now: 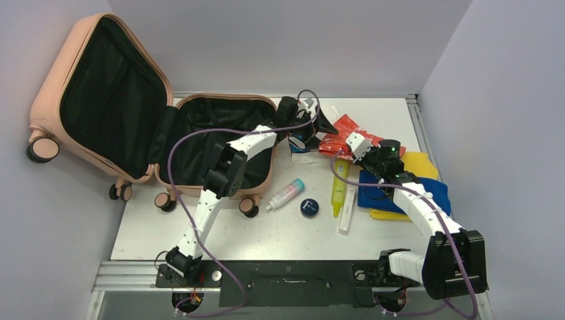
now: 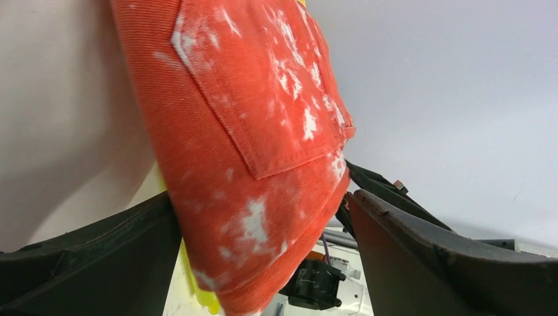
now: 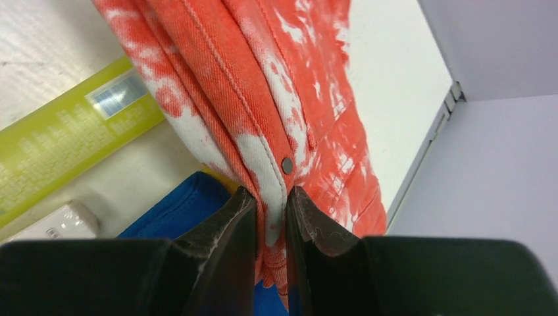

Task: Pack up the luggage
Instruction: Place the clothes in the luggage.

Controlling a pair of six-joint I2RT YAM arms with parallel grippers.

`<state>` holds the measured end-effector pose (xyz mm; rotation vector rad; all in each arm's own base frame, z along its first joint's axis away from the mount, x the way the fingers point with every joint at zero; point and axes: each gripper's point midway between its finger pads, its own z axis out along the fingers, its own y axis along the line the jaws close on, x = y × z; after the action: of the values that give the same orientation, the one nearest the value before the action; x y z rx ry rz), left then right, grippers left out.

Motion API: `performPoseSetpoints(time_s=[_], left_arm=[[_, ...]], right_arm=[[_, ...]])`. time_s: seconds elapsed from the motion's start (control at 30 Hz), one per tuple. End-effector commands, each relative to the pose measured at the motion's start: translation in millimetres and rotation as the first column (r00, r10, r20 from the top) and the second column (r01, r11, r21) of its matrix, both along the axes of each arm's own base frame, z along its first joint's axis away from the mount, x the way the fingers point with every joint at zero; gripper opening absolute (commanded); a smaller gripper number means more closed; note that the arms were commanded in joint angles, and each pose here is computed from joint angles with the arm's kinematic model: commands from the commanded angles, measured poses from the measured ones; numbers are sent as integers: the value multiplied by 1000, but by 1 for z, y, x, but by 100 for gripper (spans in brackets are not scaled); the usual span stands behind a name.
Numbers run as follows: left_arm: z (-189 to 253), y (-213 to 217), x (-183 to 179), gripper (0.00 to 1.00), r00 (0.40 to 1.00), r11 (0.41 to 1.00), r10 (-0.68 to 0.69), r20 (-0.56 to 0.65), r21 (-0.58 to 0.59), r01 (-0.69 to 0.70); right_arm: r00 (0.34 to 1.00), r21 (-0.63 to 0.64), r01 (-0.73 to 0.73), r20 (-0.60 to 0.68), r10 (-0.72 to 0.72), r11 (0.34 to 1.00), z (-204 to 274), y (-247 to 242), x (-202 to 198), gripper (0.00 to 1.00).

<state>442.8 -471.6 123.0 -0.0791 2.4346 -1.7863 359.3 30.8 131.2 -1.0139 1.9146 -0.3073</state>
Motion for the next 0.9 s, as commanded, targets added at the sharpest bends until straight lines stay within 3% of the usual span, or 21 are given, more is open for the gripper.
performPoseSetpoints(time_s=[0.0,0.2,0.27,0.37,0.47,0.5,0.57,0.67,0.77,0.87], left_arm=[[3,-16,-9,96,998,997,-49,34,-64,51],[-9,-26,-20,96,997,995,-77,17,-63,78],[-12,-30,-24,96,996,994,-85,11,-67,86],[-20,-33,-27,96,996,994,-86,-2,-66,86],[-25,-35,-28,97,996,994,-88,-8,-65,88],[-26,-36,-28,98,996,994,-89,-8,-66,88],[-27,-36,-28,100,996,994,-88,-8,-66,87],[-26,-37,-27,89,996,994,-84,-2,-69,84],[-24,-37,-26,82,997,994,-83,10,-70,83],[-18,-37,-22,68,996,994,-80,39,-67,82]], right_arm=[[991,36,-135,19,135,990,8,22,-8,5],[986,0,-165,-30,165,986,-13,20,-18,10],[981,-15,-185,-53,184,983,-19,20,-23,29],[976,-26,-209,-76,206,978,-22,21,-29,77],[975,-8,-208,-85,206,978,-14,22,-32,98],[974,9,-201,-106,200,980,-12,22,-34,100],[974,82,-175,-130,185,981,0,25,-34,93],[974,280,-100,-168,151,955,33,21,-24,91],[965,487,80,-258,55,869,53,-7,-15,91],[931,609,276,-360,-51,743,50,-44,-12,92]])
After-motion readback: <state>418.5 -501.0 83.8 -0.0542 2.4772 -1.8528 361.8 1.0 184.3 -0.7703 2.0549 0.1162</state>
